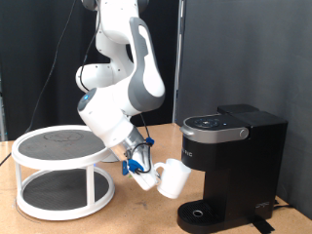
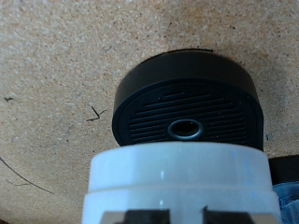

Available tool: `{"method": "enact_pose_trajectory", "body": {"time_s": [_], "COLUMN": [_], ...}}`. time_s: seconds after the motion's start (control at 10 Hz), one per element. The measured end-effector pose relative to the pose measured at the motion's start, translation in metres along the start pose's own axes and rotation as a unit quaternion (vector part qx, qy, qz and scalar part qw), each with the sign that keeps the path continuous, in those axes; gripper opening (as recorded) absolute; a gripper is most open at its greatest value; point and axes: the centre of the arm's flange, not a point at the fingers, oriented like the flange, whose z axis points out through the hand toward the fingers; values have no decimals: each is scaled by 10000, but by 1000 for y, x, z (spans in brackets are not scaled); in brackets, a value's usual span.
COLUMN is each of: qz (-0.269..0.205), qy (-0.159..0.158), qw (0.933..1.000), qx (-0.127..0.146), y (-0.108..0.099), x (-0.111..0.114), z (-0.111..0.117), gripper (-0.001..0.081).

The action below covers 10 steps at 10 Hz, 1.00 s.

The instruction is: Make a cup of coffee with the keurig machine

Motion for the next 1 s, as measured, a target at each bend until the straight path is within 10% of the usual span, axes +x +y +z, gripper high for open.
{"method": "enact_pose_trajectory", "body": {"time_s": [1.0], "qz": [-457], "qy": [212], "qw": [9987], "qx": [-73], "y": [7], "x": [-19], "z": [53], "gripper": [1]}}
